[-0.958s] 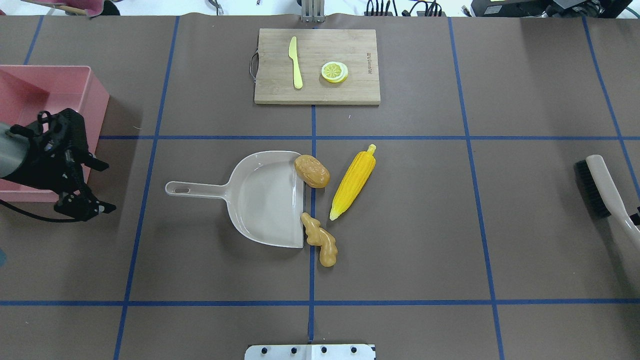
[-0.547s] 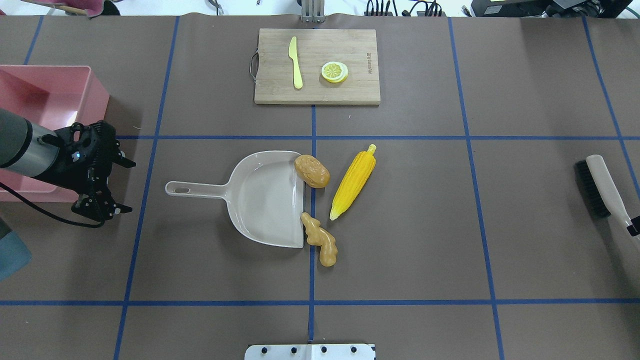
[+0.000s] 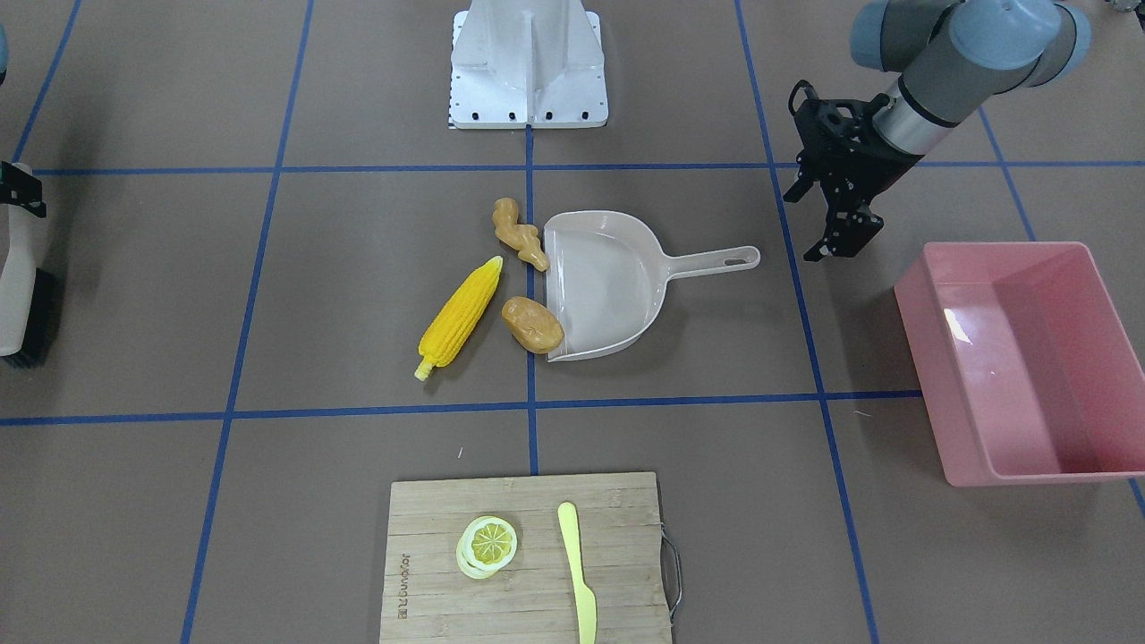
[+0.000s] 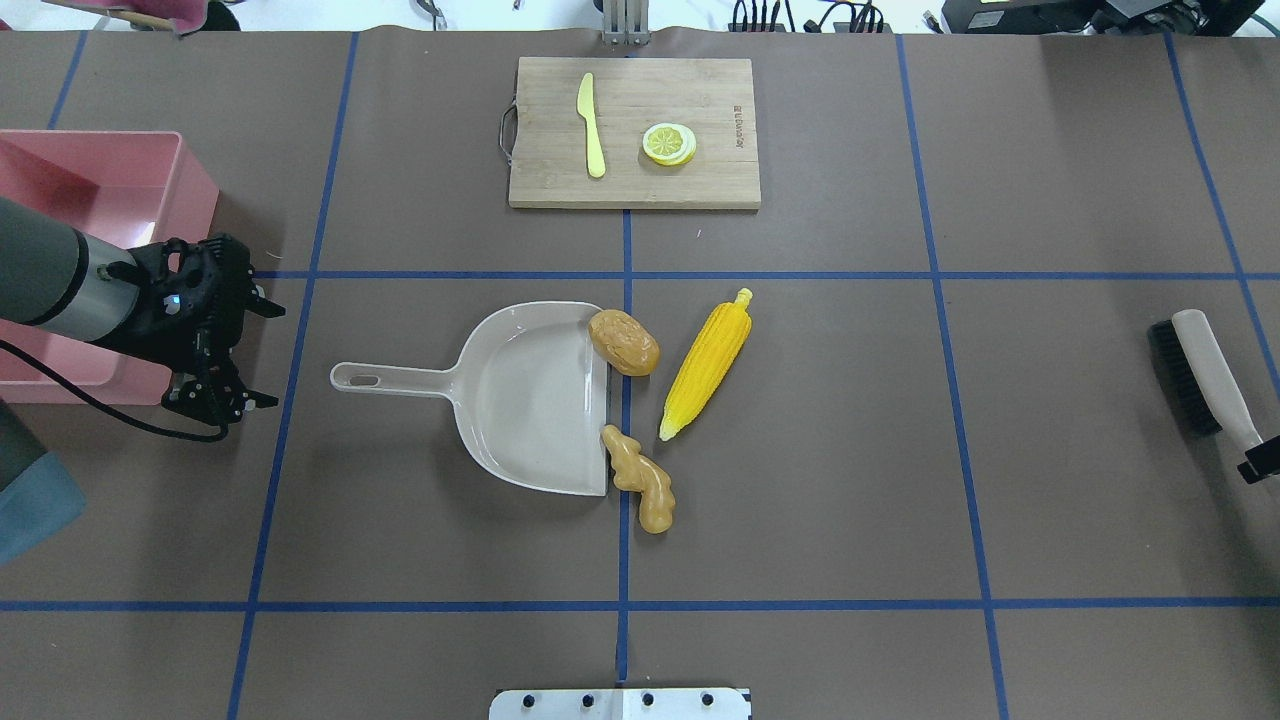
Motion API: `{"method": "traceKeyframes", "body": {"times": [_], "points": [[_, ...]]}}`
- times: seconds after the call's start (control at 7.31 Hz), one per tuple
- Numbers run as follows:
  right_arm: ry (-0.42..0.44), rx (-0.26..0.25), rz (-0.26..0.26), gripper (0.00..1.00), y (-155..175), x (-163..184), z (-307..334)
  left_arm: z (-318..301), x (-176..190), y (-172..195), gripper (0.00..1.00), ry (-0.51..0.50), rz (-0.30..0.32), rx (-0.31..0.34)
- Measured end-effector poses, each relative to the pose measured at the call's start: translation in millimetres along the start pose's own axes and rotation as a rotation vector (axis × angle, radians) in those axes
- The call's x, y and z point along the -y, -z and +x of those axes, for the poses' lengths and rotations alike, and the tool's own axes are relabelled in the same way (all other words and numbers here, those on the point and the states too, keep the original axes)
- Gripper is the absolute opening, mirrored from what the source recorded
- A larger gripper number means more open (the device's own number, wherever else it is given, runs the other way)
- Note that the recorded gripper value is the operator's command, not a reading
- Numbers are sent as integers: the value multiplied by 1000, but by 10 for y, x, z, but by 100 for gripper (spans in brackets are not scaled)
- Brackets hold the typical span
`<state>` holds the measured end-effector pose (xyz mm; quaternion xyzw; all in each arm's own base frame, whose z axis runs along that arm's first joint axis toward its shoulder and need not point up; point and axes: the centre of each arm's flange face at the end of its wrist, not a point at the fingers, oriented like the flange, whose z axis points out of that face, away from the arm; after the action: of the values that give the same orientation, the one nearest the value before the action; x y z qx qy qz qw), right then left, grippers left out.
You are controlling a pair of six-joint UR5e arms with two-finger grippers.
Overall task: Sweep and dump trash into bin
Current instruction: 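Move the left gripper to the white dustpan handle and grasp it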
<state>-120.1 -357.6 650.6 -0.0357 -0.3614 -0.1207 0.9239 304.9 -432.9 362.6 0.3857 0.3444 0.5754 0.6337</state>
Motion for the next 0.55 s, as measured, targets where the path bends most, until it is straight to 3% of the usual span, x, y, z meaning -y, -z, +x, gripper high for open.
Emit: {"method": "traceKeyframes", "body": {"times": [0.27, 0.41, 0.55], "points": [[13, -1, -21, 85, -86, -13, -37, -135, 84, -166, 99, 2, -7, 0], [14, -3, -26, 68, -109, -18, -32, -143, 106, -223, 99, 2, -13, 1], [13, -4, -29, 44, -124, -22, -19, -120, 131, -265, 99, -2, -16, 1]]}}
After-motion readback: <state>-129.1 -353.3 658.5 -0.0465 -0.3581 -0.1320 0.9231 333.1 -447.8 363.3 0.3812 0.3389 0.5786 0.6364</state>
